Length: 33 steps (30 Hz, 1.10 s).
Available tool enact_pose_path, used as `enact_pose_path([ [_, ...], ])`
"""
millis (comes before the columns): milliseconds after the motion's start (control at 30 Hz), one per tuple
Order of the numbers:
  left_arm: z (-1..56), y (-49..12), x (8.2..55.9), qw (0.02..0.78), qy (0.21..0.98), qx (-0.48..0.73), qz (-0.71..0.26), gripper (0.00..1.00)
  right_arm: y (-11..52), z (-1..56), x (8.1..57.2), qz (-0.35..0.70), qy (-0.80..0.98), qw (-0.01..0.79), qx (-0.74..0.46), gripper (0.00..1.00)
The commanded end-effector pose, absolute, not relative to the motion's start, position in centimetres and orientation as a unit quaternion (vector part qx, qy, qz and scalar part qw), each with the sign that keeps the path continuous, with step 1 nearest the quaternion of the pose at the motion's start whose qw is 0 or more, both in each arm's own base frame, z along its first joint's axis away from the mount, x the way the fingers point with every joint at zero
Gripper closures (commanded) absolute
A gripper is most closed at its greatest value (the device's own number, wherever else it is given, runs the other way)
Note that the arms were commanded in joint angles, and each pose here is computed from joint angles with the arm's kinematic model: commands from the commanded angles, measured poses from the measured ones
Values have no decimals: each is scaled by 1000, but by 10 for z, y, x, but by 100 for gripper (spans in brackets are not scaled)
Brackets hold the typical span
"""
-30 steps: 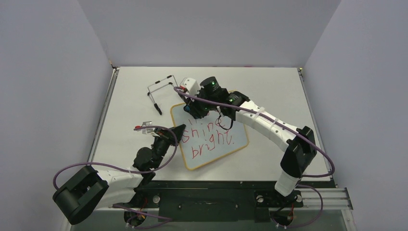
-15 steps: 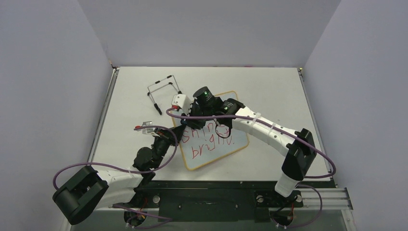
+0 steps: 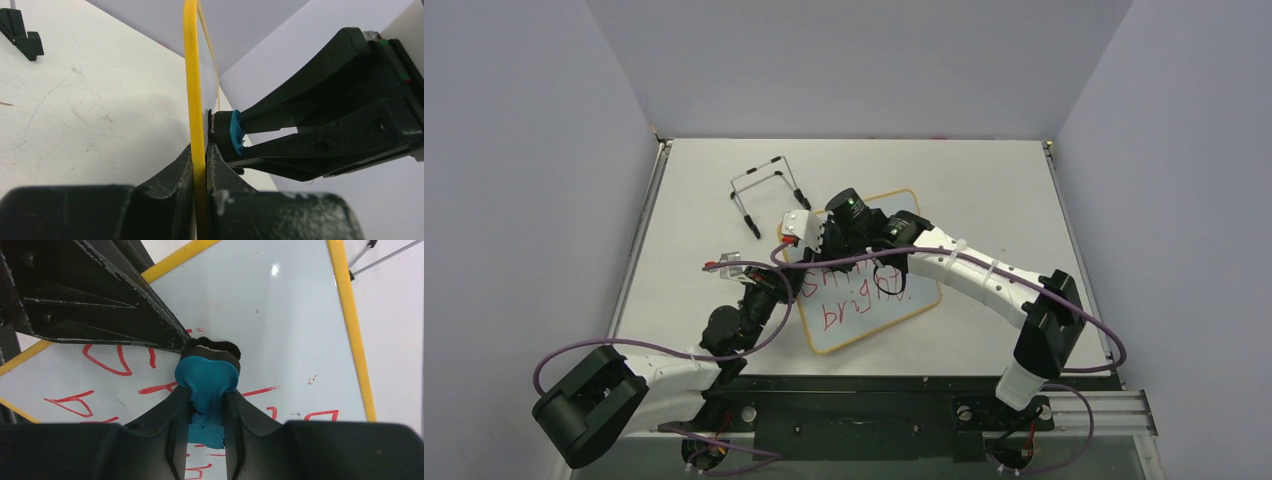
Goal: Erase the whiteboard
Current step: Erase the whiteboard at the center of the board.
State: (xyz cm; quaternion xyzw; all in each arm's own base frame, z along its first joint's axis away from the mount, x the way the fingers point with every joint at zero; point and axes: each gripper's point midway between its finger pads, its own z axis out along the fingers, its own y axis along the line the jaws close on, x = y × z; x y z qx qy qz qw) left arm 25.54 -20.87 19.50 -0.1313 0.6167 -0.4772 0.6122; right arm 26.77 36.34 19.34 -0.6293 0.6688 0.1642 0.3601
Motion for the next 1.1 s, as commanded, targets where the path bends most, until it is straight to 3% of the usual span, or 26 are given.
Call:
enact_pose_path([
  [0,208,-226,241,623,610,-49,-488,100,359,183,252,129,653,339,-665,100],
  [267,209,-225,241,624,609,-51,-487,100,326,197,310,93,731,393,-551,100],
  [700,208,-226,242,623,608,-52,-490,100,357,176,235,169,637,307,-686,100],
  [967,207,-225,242,622,609,-54,-489,100,329,207,306,123,725,404,-544,100],
  [1067,207,-227,242,621,609,-53,-491,100,324,207,307,136,727,404,-538,100],
])
